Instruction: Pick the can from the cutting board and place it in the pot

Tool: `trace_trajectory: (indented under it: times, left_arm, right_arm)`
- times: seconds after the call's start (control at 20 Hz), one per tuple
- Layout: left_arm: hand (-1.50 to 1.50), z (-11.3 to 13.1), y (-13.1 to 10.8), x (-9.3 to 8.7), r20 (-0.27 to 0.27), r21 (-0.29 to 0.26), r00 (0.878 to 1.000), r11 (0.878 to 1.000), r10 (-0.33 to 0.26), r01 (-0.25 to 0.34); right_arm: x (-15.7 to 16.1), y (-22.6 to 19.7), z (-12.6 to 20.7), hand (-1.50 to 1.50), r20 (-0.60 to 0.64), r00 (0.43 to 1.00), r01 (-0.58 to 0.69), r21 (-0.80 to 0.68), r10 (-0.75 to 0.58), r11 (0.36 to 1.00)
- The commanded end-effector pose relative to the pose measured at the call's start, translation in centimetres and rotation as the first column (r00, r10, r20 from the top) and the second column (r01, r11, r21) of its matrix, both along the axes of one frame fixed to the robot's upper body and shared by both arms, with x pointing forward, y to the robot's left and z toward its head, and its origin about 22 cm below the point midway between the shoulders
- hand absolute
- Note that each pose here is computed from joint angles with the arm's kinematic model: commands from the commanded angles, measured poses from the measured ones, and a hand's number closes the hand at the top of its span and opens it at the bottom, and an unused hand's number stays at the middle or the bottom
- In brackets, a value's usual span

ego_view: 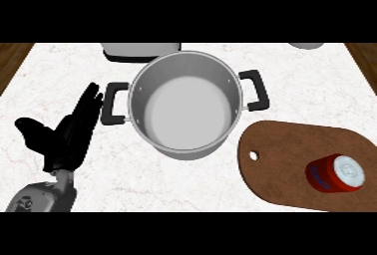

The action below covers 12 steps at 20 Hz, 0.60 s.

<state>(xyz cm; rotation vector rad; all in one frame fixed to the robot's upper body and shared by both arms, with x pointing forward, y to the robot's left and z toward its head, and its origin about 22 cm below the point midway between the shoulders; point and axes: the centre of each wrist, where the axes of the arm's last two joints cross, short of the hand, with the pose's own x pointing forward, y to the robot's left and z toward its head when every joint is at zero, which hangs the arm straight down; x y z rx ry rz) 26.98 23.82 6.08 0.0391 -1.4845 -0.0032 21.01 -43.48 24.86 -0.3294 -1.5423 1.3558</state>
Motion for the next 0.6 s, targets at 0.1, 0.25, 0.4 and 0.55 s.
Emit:
trace_trajectory:
  times: [0.1,0.25,0.4,0.55]
  left_arm:
    - [0.0,0.5,-1.7,0.7,-0.018,-0.003,0.999,0.999,-0.033,0.033]
    - [0.0,-0.9,-1.2,0.0,-0.015,-0.01,1.0,1.0,-0.012,0.011]
    - [0.0,0.0,-0.9,-2.2,-0.001,-0.015,1.0,1.0,-0.018,0.018]
    - [0.0,-1.5,0.1,-1.0,-0.015,-0.013,0.999,0.999,-0.035,0.035]
  right_arm:
    - [1.4,1.2,-1.8,-1.5,-0.094,0.996,-0.011,-0.06,0.006,0.998]
    - [0.7,1.8,-3.1,-1.5,-0.134,0.991,-0.01,-0.115,-0.006,0.993]
    - [0.6,1.7,-3.4,-1.5,-0.153,0.988,-0.016,-0.165,-0.01,0.986]
    - [1.1,0.8,-3.9,-1.5,-0.131,0.99,0.025,-0.207,-0.053,0.978]
